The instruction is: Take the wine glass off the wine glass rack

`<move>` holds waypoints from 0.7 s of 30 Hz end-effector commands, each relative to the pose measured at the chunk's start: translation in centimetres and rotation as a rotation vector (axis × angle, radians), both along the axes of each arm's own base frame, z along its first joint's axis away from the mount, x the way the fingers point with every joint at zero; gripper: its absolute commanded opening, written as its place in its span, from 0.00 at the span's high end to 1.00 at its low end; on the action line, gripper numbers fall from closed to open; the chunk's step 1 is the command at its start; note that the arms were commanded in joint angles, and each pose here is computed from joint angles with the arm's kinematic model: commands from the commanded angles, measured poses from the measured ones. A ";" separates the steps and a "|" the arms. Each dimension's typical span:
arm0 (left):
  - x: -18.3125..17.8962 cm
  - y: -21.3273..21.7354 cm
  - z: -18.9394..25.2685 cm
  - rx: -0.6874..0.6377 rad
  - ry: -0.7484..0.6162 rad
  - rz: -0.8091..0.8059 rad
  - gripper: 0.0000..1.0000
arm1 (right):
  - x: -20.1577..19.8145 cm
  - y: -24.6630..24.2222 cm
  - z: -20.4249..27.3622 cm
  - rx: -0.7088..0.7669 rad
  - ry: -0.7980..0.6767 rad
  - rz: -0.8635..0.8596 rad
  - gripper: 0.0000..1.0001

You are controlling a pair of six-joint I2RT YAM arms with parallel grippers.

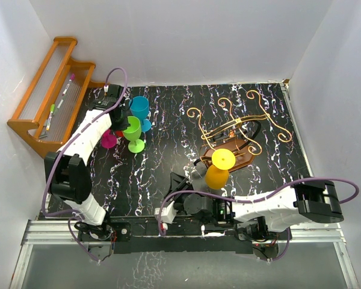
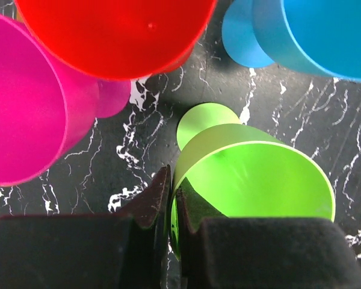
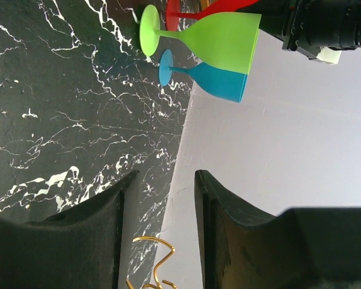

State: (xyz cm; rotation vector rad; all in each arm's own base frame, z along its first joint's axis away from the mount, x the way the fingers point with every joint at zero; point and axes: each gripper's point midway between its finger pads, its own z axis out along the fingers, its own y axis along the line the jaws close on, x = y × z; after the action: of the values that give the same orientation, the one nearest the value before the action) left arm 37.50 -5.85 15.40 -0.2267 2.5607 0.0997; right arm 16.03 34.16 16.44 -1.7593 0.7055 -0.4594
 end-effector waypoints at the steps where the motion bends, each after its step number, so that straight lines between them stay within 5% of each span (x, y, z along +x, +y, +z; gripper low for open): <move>1: 2.4 1.0 2.2 0.032 -0.090 0.038 1.00 | 0.1 0.3 2.7 0.122 0.034 -0.034 0.58; 8: 3.7 0.8 2.0 0.021 -0.106 0.050 1.00 | 0.3 -0.3 3.5 0.156 0.038 -0.061 0.58; 21: 3.8 0.6 2.6 0.010 -0.114 0.048 0.72 | 0.4 -0.1 4.2 0.189 0.050 -0.074 0.58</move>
State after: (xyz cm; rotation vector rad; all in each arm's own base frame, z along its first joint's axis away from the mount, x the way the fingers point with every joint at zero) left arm 40.94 -5.58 16.18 -0.2674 2.4818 0.1163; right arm 16.27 33.24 16.92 -1.7089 0.7907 -0.4362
